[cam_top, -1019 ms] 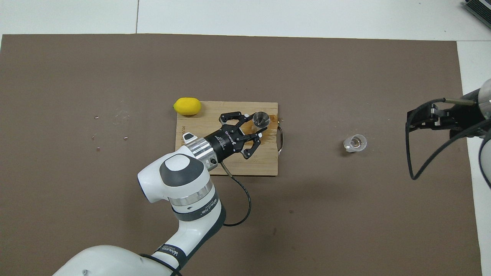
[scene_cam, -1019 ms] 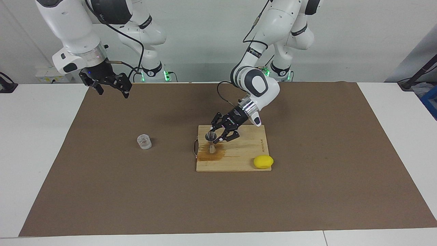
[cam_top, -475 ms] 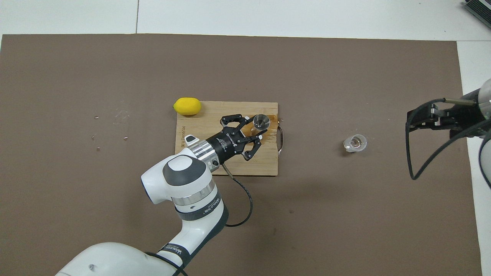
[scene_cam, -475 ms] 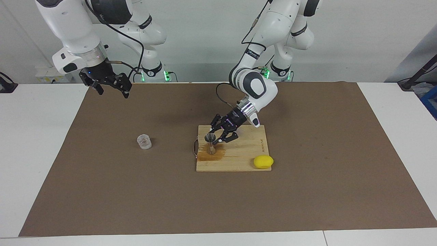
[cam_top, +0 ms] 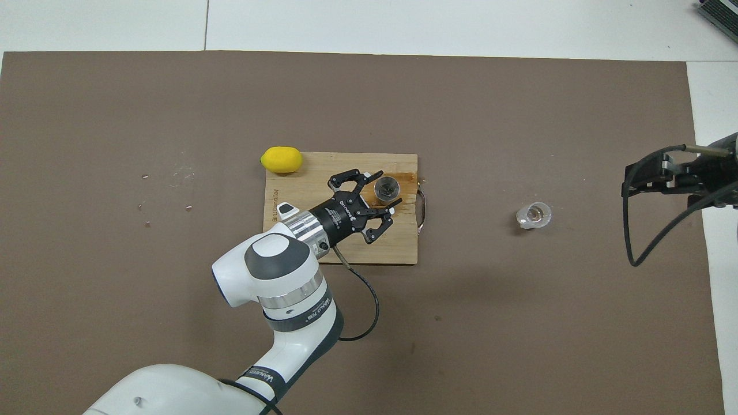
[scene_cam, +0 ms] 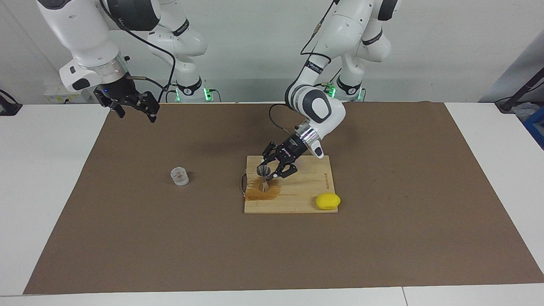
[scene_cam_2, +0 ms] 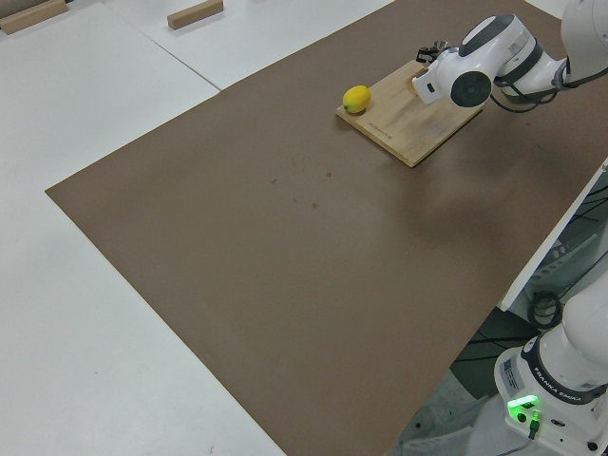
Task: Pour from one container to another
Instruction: 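Lower the metal cup onto the cutting board and open the left gripper, then withdraw the left gripper while the right gripper opens toward the glass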
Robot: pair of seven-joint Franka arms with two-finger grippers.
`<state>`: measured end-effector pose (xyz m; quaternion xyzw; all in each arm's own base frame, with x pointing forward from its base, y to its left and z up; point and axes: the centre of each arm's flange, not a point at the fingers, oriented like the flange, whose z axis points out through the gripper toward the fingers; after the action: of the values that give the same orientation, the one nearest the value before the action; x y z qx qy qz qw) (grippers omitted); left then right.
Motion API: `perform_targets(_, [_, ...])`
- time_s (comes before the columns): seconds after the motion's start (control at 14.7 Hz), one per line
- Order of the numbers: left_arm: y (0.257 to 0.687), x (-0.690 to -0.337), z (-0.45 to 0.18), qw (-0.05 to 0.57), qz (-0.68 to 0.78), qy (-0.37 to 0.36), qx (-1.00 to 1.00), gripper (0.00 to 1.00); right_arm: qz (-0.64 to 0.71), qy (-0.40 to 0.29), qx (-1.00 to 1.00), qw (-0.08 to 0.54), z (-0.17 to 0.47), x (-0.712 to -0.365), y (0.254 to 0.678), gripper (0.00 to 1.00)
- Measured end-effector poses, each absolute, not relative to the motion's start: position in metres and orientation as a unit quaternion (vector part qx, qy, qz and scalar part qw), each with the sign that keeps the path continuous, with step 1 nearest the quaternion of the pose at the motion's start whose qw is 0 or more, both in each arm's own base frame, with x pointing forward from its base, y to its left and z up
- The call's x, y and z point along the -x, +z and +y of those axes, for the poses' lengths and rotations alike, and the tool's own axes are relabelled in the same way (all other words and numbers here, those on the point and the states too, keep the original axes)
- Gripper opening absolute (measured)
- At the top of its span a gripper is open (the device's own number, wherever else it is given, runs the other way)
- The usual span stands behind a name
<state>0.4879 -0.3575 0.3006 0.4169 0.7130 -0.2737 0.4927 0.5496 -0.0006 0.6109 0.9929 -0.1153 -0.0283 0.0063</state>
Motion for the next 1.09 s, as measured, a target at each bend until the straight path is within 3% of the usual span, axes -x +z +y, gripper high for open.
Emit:
perform_targets(0.2, [0.301, -0.488, -0.357, 0.495, 0.71, -0.268, -0.423, 1.0, -0.122, -0.02, -0.992, 0.005, -0.005, -0.551, 0.612, 1.0])
perform_targets(0.68, [0.345, -0.478, -0.363, 0.512, 0.692, -0.246, -0.445, 1.0, -0.271, -0.009, -0.963, 0.005, -0.011, -0.557, 0.606, 1.0])
perform_targets(1.09, [0.37, -0.493, -0.354, 0.521, 0.632, -0.213, -0.532, 1.0, -0.421, -0.016, -0.907, -0.008, -0.037, -0.576, 0.576, 1.0])
